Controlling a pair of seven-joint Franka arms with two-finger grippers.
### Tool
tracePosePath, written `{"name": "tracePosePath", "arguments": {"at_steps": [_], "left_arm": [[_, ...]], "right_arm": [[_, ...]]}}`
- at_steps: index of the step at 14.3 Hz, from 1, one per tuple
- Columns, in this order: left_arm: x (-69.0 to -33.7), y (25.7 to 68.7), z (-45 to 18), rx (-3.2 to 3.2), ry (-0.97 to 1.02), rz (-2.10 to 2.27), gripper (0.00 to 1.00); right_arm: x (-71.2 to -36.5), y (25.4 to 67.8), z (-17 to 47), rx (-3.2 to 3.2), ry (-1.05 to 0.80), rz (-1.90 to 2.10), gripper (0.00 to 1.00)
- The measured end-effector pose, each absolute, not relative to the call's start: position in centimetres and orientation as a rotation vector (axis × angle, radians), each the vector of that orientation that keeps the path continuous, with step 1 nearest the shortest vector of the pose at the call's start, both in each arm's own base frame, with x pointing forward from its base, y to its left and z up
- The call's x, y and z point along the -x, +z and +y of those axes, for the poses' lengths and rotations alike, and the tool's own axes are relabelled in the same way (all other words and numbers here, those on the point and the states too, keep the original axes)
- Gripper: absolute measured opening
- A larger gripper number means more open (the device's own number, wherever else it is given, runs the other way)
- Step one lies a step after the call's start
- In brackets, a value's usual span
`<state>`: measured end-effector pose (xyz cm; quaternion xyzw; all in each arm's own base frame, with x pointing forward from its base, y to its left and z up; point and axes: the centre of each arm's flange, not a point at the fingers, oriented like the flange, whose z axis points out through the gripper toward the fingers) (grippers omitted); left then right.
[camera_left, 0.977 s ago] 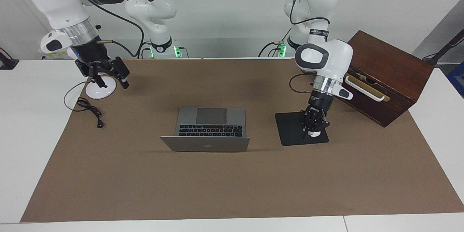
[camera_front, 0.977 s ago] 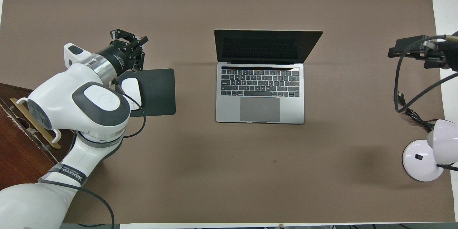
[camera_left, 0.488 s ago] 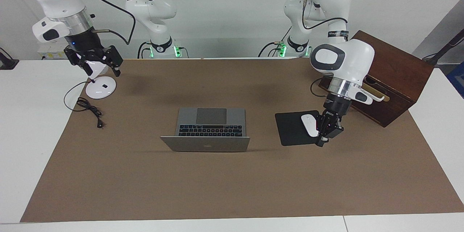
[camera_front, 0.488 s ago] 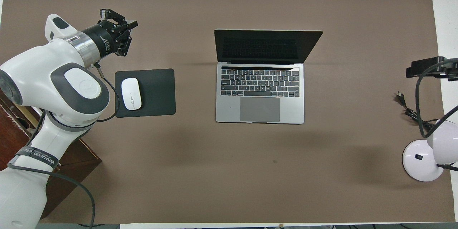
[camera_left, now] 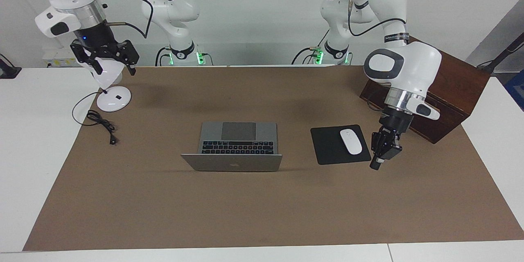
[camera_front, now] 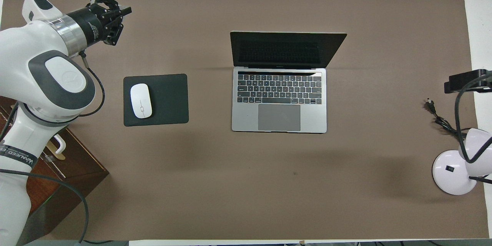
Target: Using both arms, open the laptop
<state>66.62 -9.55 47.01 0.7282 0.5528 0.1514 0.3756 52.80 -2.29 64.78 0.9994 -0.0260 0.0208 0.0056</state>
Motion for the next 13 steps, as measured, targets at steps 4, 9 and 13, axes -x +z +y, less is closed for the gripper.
{"name": "tracePosePath", "arguments": {"at_steps": [4,9,13], "left_arm": [[-67.4,47.7,-9.8,-2.024,0.369,1.332,0.01],[-66.7,49.7,-7.1,-2.370,0.230,1.238,0.01],[-63.3,52.8,-6.3,-2.593,0.110,1.182,0.01]], "right_arm": [[-52.6,65.2,-2.2,-3.129,0.059,-0.079,1.00],[-52.5,65.4,-2.1,-3.129,0.050,-0.075,1.00],[-52.4,65.4,-2.5,-3.125,0.045,-0.091,1.00]]}}
